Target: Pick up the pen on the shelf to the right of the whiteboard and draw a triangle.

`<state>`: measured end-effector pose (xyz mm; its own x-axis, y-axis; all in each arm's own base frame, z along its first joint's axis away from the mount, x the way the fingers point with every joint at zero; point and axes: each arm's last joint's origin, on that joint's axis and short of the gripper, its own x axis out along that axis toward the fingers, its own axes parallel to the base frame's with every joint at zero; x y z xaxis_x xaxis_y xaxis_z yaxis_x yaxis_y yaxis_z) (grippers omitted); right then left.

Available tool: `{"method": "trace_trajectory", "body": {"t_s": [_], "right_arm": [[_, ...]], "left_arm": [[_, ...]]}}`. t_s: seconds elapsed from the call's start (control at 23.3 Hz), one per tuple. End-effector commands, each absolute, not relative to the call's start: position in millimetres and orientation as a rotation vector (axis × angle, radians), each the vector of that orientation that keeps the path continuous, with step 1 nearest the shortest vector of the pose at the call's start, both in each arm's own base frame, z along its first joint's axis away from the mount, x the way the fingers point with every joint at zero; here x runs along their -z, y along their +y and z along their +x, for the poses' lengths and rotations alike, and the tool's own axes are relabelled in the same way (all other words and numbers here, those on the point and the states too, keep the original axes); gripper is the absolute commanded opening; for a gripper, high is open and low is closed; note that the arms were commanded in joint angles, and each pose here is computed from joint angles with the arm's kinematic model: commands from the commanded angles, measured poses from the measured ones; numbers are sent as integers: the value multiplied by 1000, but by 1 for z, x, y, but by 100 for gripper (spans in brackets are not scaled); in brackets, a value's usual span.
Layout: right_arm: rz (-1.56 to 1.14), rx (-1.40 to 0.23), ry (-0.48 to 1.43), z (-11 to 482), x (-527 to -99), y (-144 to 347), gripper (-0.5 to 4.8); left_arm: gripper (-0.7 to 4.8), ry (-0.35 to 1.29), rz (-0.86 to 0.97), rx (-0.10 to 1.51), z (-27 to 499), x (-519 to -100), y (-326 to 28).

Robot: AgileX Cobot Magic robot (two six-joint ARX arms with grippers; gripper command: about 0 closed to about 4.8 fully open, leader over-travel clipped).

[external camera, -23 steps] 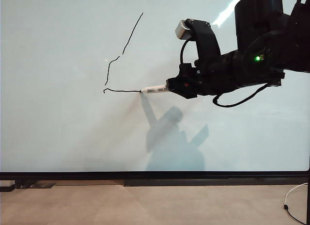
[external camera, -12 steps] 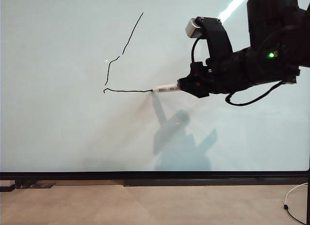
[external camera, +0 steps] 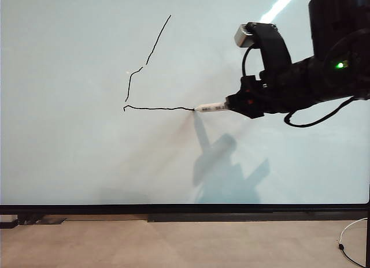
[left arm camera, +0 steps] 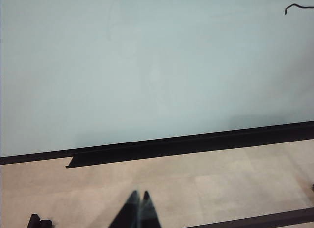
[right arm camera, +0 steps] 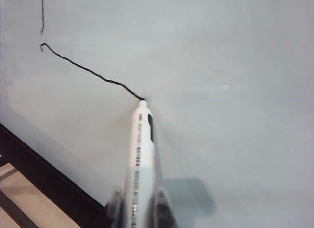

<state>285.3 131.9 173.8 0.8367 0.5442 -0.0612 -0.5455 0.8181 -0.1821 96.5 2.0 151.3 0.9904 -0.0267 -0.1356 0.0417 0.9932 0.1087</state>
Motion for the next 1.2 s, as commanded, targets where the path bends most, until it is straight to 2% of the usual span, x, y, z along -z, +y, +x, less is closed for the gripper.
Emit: {"method": "trace_trajectory", "body": {"t_s": [0.04,1.2], "right_arm": [[-199,-462,-32,288,-183,123,-5],[-212,-287,10,264,-178,56,-5]], "left_arm": [[-5,125,113,34,96,-153,2],[-5,125,113,34,96,-153,2]]}}
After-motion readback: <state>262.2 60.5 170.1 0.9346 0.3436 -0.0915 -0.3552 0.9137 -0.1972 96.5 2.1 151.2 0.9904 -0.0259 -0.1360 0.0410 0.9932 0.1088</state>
